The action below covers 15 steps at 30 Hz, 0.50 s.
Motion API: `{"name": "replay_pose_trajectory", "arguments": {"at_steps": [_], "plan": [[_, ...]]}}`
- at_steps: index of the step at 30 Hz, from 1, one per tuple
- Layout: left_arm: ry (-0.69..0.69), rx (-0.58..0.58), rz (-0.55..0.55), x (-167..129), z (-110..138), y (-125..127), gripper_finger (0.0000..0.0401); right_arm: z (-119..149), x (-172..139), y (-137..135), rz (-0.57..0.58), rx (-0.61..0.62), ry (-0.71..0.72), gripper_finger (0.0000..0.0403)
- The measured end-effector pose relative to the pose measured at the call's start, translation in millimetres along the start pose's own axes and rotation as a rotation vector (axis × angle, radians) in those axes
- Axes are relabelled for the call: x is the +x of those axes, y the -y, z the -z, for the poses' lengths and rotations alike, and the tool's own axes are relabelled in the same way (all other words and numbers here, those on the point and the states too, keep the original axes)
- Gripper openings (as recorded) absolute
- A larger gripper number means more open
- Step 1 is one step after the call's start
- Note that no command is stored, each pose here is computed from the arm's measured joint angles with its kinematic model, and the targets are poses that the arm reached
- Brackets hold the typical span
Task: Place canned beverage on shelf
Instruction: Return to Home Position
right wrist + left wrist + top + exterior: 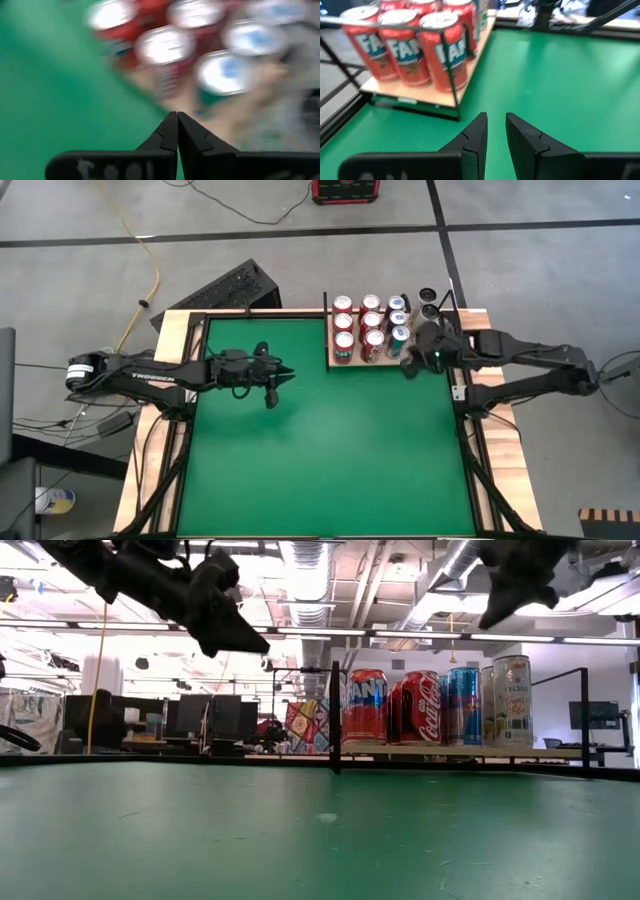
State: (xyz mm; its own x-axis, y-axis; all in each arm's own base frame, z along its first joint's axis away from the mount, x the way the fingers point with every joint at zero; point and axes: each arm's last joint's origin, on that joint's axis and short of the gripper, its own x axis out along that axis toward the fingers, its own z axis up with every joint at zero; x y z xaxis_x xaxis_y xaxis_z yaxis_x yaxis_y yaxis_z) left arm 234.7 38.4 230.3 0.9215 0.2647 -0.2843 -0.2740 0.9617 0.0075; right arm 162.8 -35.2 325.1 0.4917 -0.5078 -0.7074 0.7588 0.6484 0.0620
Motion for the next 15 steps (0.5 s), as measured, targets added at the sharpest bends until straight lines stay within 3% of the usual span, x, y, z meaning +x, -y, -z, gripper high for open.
{"name": "replay_pose_trajectory", "arguments": {"at_steps": [6,11,15], "plan": [[0.079,-0.021,0.08,-30.6,-17.7,-1.1,0.0056,19.8,-17.9,-36.3,-0.309,-0.177,-0.013,0.0018],[0.173,-0.026,0.165,-62.1,-29.5,-0.5,0.0056,38.0,-26.6,-59.1,-0.588,-0.255,0.224,0.0025],[0.271,-0.016,0.221,-78.0,-17.9,2.0,0.0056,53.8,-16.3,-62.9,-0.751,-0.34,0.378,0.0021]]}}
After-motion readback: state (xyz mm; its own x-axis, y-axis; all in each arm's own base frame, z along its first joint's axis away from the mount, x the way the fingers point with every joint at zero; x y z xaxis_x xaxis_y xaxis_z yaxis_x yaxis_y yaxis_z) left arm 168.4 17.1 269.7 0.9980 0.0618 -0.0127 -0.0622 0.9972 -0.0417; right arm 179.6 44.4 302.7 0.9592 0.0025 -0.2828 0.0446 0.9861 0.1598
